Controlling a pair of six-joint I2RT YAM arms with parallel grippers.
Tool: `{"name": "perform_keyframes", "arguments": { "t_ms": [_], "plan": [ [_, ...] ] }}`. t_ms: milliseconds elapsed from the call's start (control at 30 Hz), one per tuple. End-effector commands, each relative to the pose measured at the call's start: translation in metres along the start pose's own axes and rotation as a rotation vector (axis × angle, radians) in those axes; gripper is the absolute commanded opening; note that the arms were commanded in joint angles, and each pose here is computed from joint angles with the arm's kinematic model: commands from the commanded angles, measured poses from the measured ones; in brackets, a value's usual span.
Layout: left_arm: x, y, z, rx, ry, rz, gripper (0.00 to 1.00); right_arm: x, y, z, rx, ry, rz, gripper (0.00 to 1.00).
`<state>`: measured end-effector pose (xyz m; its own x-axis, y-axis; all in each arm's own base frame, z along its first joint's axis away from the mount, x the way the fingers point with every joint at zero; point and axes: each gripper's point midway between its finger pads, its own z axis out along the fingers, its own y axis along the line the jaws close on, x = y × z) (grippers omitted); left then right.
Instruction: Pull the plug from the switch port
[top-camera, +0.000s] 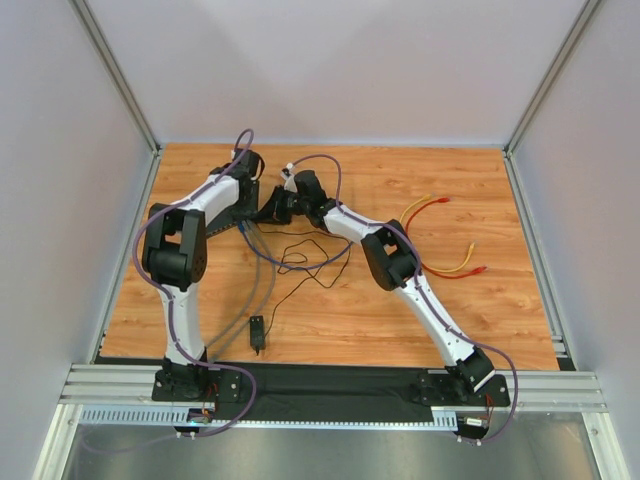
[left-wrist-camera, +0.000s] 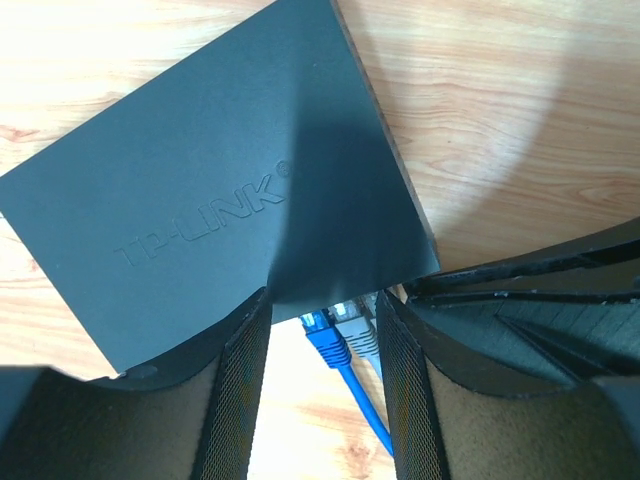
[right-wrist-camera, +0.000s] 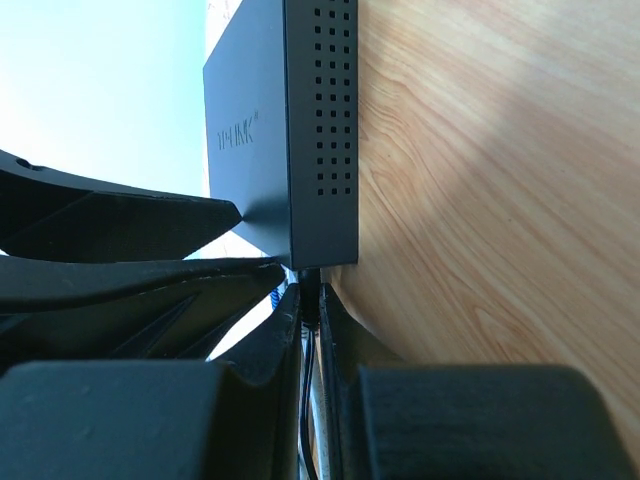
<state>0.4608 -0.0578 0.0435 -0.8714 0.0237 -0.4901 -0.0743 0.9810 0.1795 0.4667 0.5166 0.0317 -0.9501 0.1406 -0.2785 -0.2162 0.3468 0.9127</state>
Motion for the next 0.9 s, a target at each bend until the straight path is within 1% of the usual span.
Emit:
{"name": "perform_keyframes", "arguments": {
  "t_ms": [0, 67, 100, 267, 500, 533, 567, 633, 700, 733, 767, 833, 867],
  "plan": [
    [-0.006, 0.007, 0.003, -0.056, 0.012, 0.016, 0.54, 0.001, 0.016, -0.007, 0.007, 0.013, 0.004, 0.03],
    [-0.010, 0.007, 0.004, -0.064, 0.015, 0.013, 0.54, 0.003, 0.015, -0.007, 0.011, 0.016, 0.006, 0.02],
    [-0.005, 0.008, 0.007, -0.075, 0.036, 0.018, 0.54, 0.005, 0.015, -0.007, 0.014, 0.019, 0.004, 0.02],
    [-0.011, 0.010, 0.006, -0.086, 0.024, 0.009, 0.54, 0.014, 0.009, -0.010, 0.034, 0.026, 0.011, 0.00],
    [-0.012, 0.010, 0.008, -0.085, 0.035, 0.013, 0.54, 0.035, -0.005, -0.015, 0.071, 0.041, 0.012, 0.00],
    [-0.009, 0.010, 0.009, -0.084, 0.038, 0.012, 0.54, 0.032, -0.004, -0.017, 0.068, 0.032, 0.008, 0.00],
    [-0.013, 0.010, 0.005, -0.076, 0.017, 0.009, 0.54, 0.030, 0.000, -0.018, 0.065, 0.027, -0.004, 0.00],
    [-0.007, 0.007, 0.003, -0.055, 0.023, 0.009, 0.54, 0.027, 0.000, -0.023, 0.079, 0.029, -0.028, 0.00],
    [-0.012, 0.001, -0.007, -0.001, -0.009, -0.016, 0.54, 0.021, 0.007, -0.034, 0.110, 0.024, -0.085, 0.00],
    [-0.004, -0.001, -0.008, 0.015, -0.001, -0.021, 0.54, 0.012, 0.017, -0.046, 0.118, 0.006, -0.105, 0.00],
    [-0.014, -0.003, -0.020, 0.045, -0.052, -0.045, 0.54, 0.006, 0.018, -0.055, 0.133, -0.011, -0.143, 0.00],
    [-0.008, -0.002, -0.025, 0.053, -0.059, -0.056, 0.54, -0.004, 0.026, -0.073, 0.156, -0.034, -0.173, 0.00],
    [-0.016, -0.001, -0.036, 0.067, -0.100, -0.071, 0.54, -0.015, 0.040, -0.092, 0.172, -0.067, -0.196, 0.00]
  ]
}}
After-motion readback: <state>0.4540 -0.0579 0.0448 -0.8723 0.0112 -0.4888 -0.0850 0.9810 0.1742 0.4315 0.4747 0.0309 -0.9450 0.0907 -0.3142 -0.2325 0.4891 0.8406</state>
